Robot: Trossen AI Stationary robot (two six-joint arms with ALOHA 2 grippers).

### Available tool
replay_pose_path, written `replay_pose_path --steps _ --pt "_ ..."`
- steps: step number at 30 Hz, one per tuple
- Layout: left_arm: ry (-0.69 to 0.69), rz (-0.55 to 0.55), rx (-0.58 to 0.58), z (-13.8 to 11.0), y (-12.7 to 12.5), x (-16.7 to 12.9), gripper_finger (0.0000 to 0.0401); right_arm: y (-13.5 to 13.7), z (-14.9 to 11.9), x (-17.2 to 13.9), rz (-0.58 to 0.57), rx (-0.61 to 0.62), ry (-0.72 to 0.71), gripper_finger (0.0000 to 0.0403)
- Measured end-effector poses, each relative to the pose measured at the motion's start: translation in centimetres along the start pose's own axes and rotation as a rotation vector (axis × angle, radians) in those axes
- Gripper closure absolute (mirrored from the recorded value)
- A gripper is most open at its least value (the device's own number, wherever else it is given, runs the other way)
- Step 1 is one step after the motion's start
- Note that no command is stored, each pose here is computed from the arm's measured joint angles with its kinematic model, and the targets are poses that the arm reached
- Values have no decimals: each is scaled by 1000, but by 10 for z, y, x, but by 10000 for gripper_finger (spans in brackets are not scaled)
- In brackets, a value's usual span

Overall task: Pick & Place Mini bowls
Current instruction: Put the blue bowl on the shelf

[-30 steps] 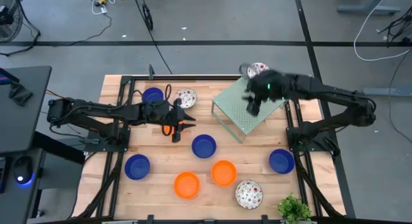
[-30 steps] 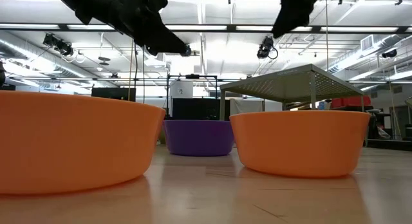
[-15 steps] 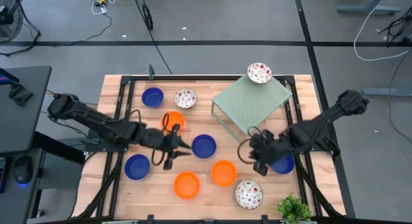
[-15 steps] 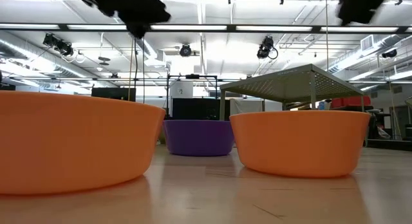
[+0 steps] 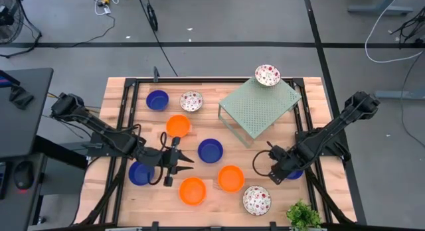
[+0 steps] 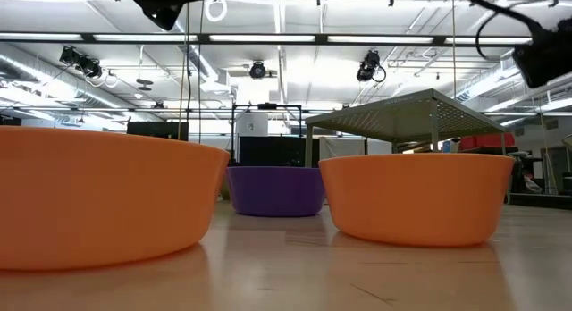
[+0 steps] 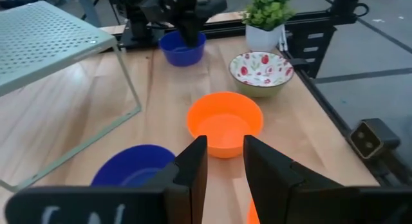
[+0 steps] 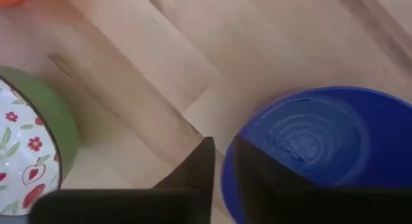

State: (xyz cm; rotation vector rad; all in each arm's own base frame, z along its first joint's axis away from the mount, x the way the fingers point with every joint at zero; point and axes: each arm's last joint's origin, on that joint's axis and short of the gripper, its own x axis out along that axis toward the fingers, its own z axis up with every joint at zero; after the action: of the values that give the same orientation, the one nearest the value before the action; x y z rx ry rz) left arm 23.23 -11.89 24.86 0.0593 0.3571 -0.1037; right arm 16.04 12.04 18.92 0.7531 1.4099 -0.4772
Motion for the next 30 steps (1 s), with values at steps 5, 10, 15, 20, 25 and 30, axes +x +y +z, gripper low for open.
replay_pose_path --steps 5,10,15,20,25,30 --pt "1 2 4 0 0 0 296 -2 0 4 -2 3 3 272" --pt "2 1 -6 0 0 0 296 -7 -1 11 -8 47 4 228" --pt "2 1 -7 0 0 0 296 -14 -1 18 -40 49 6 236" --pt "2 0 -7 0 0 0 296 -14 -1 18 -35 35 -12 290" --pt "3 0 -11 0 0 0 296 -13 -1 18 -29 -21 -9 367" --pt "5 0 -25 -1 0 0 296 -2 -2 14 61 -80 8 389"
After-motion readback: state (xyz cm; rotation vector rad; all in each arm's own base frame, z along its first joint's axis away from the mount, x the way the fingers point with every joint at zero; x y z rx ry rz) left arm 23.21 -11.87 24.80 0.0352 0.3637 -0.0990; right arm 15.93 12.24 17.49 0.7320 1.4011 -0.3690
